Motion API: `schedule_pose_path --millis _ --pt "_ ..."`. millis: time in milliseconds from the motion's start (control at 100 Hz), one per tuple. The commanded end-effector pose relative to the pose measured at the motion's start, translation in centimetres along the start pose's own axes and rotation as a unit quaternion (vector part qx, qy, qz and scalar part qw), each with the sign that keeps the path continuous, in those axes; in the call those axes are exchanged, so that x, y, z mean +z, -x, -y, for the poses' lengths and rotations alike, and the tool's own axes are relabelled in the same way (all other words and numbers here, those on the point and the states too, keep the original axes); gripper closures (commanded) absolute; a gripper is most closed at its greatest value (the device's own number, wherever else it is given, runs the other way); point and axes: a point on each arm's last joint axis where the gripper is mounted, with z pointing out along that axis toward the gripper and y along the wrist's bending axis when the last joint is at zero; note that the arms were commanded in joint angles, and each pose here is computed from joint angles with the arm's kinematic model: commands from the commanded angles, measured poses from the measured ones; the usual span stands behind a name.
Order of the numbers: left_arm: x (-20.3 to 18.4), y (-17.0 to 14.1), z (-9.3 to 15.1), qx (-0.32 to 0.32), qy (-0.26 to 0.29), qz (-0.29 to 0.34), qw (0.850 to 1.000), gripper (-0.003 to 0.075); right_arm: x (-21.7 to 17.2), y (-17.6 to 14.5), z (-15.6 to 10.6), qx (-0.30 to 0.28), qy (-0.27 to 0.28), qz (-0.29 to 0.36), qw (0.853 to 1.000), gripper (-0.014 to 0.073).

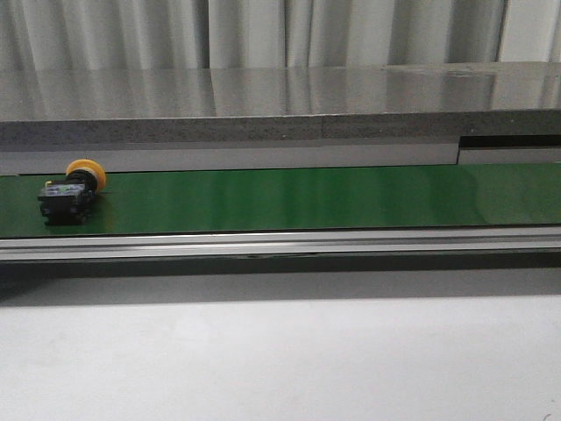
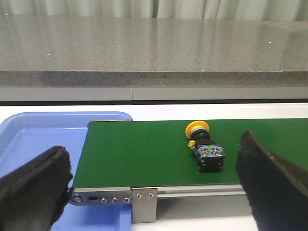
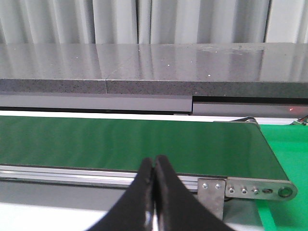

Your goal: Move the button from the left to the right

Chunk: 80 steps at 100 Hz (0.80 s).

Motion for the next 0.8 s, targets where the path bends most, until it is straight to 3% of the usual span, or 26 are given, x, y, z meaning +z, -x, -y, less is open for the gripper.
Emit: schedule_pose_path --millis 0,310,400,520,790 --pt "-0.43 0.97 0.03 -0.007 -0.002 0.051 0.999 0.0051 -0.24 1.43 0.02 -0.003 -0.003 0.057 0.998 0.0663" --pt "-0.48 0.93 0.03 -0.007 -0.002 0.052 0.999 0.0052 -0.24 1.43 0.02 -0.003 -0.003 0.057 0.998 0.0663" --pt "-0.48 0.93 0.03 -0.007 -0.002 0.052 0.999 0.0099 -0.24 1.43 0.02 -0.003 -0.003 0.057 0.998 0.0663" --pt "-0.48 0.93 0.03 -0.006 -0.002 0.052 0.999 0.0248 -0.24 1.43 0.02 -0.003 -0.003 0.057 0.998 0.0663" --pt "-0.48 0.93 0.03 -0.006 -0.002 0.052 0.999 0.0696 -0.24 1.43 0.02 -0.003 -0.003 0.057 0.998 0.0663"
